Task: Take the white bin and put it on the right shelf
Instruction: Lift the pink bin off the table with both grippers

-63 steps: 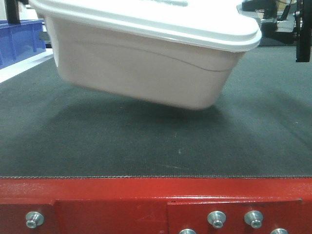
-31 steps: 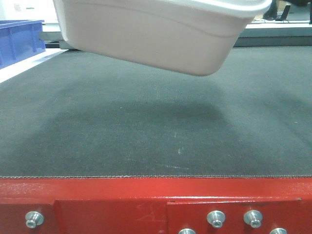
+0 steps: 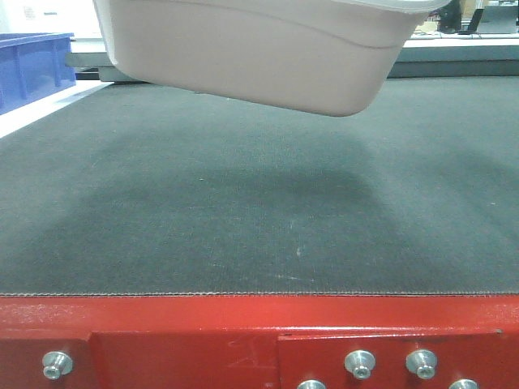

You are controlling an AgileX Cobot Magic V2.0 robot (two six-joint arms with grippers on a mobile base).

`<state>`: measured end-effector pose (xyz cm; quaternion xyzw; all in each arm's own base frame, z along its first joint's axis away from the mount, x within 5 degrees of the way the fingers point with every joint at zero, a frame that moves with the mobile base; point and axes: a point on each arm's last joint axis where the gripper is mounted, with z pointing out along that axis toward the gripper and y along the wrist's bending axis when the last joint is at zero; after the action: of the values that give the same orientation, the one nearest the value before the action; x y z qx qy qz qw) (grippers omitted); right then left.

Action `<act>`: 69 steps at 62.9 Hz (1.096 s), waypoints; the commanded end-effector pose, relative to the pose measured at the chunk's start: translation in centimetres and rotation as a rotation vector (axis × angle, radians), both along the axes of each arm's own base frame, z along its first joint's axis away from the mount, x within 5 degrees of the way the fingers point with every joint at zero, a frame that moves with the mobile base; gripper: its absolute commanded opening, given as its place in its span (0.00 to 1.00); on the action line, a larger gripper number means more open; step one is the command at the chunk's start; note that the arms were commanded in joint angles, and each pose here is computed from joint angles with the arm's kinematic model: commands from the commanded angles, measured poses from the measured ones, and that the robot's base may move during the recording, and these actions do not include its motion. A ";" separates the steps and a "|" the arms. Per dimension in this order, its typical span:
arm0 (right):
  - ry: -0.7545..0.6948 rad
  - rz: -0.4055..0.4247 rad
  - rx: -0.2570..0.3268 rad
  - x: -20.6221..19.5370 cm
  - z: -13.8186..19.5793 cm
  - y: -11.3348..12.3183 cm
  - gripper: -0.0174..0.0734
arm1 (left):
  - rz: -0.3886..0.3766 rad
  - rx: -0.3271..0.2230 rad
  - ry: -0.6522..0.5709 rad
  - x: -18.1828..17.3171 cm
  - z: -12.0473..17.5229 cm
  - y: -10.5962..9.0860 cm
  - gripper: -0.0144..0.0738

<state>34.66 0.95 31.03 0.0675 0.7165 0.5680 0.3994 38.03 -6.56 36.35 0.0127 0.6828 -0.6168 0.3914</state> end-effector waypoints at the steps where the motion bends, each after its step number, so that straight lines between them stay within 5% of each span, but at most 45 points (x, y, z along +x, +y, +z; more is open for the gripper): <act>1: -0.194 0.111 0.153 -1.7 4.8 1.1 0.47 | -0.233 -0.132 -0.157 -3.5 4.5 -2.0 0.02; 69: -0.191 0.105 0.151 -1.6 4.8 1.1 0.47 | -0.233 -0.132 -0.157 -3.5 4.5 -2.0 0.02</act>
<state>34.67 0.94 31.01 0.0678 0.7172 0.5669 0.3995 38.03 -6.56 36.35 0.0127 0.6828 -0.6168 0.3914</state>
